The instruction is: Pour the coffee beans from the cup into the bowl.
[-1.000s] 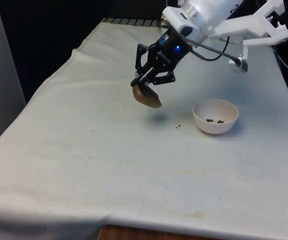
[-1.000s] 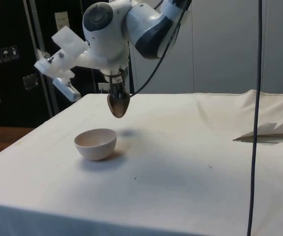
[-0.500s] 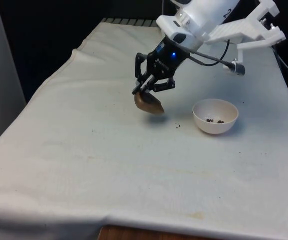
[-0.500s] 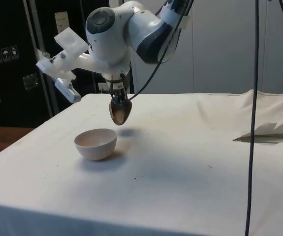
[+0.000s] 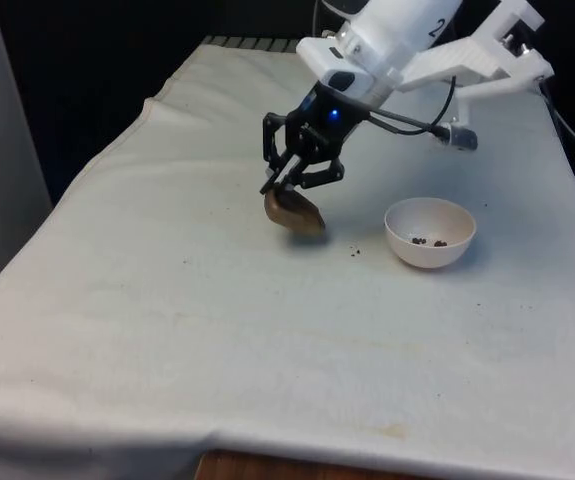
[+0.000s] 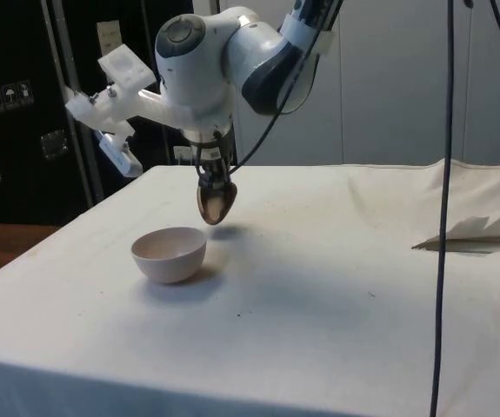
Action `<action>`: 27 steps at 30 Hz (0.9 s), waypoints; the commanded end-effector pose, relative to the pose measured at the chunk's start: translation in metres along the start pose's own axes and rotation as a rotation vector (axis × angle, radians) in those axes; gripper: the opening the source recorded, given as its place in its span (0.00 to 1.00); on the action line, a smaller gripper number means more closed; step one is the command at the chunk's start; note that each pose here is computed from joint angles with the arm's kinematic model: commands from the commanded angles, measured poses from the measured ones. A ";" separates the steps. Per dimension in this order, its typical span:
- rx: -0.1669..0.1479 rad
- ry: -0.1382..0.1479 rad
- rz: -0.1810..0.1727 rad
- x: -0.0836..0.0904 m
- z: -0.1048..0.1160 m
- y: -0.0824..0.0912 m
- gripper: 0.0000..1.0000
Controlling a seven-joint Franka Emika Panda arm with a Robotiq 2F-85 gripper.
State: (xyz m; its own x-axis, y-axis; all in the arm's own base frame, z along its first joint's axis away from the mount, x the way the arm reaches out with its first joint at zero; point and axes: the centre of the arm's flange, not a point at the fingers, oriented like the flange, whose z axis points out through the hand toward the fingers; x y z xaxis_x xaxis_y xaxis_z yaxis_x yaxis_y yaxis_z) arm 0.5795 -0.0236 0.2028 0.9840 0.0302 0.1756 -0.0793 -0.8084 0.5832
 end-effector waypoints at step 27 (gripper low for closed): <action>0.078 -0.041 0.075 0.006 -0.010 0.060 0.00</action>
State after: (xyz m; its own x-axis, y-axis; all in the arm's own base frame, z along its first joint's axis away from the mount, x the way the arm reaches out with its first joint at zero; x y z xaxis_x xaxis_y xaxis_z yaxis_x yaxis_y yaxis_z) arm 0.5819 -0.0644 0.2472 0.9817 -0.0561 0.1821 -0.1452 -0.8390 0.5245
